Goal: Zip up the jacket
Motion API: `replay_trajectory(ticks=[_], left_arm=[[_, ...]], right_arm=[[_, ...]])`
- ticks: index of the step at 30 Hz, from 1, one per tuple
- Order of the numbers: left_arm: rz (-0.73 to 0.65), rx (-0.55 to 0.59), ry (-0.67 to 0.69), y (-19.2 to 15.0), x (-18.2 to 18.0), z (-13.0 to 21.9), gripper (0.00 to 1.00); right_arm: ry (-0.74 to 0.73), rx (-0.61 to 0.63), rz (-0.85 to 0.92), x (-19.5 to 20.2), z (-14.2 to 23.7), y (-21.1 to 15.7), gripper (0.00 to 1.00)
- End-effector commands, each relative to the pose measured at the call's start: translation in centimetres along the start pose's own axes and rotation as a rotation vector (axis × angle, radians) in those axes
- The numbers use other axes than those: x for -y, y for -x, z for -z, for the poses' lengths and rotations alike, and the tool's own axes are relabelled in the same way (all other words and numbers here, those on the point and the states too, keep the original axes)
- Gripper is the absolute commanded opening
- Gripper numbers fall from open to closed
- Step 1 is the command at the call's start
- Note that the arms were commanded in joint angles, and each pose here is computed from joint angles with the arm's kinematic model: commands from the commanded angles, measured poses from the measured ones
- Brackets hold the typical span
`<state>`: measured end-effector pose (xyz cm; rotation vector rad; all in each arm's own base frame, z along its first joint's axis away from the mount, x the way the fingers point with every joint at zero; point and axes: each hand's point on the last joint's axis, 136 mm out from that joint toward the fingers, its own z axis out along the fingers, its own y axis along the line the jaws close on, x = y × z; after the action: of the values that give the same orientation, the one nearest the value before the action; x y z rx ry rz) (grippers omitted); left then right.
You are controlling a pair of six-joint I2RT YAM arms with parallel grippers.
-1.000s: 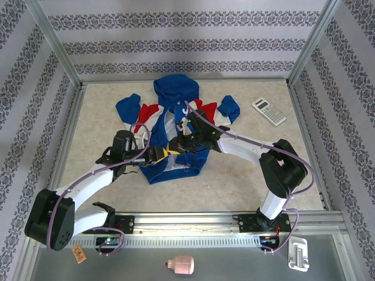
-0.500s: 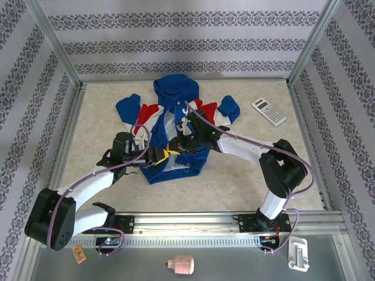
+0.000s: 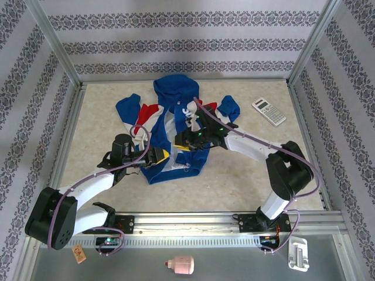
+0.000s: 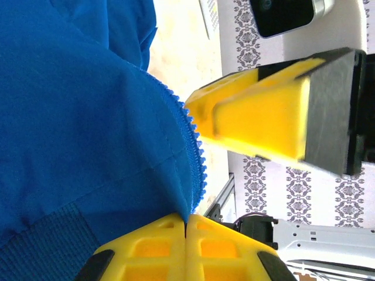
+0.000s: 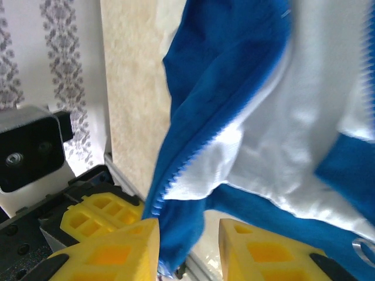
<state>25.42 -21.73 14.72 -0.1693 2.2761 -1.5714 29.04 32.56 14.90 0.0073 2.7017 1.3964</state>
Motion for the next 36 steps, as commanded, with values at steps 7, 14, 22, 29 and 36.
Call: replay_trajectory(ticks=[7, 14, 22, 29, 36], left_arm=[[-0.022, 0.033, -0.026, 1.4, -0.1, -0.6, 0.00], [-0.016, 0.006, 0.011, 1.6, -1.7, -1.7, 0.00], [-0.004, -0.017, 0.039, 1.7, -2.9, -2.4, 0.00], [0.005, -0.032, 0.065, 1.6, -4.0, -2.9, 0.00], [0.014, -0.031, 0.081, 1.6, -4.7, -3.1, 0.00]], right_arm=[[-0.303, -0.015, 0.043, 7.3, 1.0, -1.3, 0.33], [-0.381, -0.063, 0.087, 9.9, -1.1, -1.7, 0.26], [-0.456, -0.102, 0.073, 12.9, -2.3, -2.0, 0.23], [-0.450, -0.126, 0.063, 13.1, -3.4, -2.4, 0.33], [-0.391, -0.143, 0.097, 11.0, -4.5, -2.6, 0.33]])
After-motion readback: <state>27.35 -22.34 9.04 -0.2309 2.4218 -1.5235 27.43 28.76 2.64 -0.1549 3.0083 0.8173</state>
